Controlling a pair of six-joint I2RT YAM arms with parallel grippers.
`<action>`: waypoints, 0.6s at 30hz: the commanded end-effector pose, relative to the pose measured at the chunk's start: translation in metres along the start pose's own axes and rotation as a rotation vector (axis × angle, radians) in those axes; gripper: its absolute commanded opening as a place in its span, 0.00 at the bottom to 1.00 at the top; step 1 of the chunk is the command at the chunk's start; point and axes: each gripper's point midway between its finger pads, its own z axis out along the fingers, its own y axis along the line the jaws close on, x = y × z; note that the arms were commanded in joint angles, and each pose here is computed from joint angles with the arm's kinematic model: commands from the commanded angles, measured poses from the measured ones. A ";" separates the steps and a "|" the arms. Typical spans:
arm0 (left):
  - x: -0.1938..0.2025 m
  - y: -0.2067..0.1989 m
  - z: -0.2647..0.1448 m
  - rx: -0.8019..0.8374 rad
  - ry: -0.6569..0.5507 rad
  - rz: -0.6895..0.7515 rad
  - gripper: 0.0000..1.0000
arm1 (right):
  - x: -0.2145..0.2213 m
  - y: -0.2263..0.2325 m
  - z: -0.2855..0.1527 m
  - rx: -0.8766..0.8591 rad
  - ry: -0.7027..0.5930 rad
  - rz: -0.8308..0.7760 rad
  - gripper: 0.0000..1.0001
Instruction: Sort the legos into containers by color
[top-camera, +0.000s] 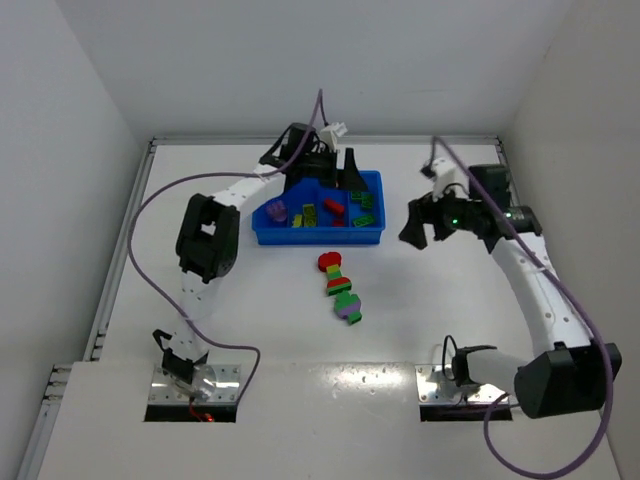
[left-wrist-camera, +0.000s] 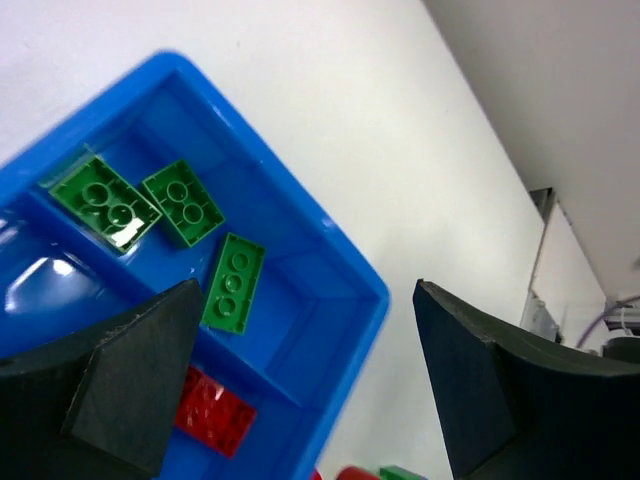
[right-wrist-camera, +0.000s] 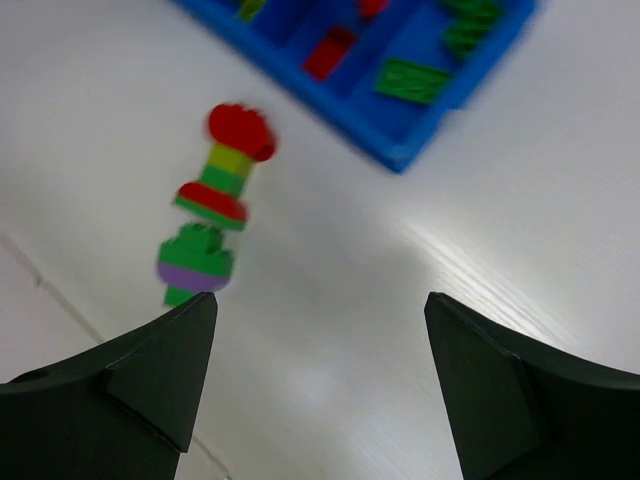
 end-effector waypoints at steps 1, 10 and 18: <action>-0.083 -0.059 -0.074 0.045 -0.202 0.127 0.93 | 0.025 0.053 0.017 -0.146 0.095 -0.196 0.85; -0.100 -0.041 -0.217 -0.320 -0.363 0.106 1.00 | 0.108 0.113 0.056 -0.296 0.363 -0.411 0.83; -0.059 -0.031 -0.303 -0.584 -0.372 0.100 1.00 | 0.148 0.111 0.083 -0.214 0.550 -0.280 0.82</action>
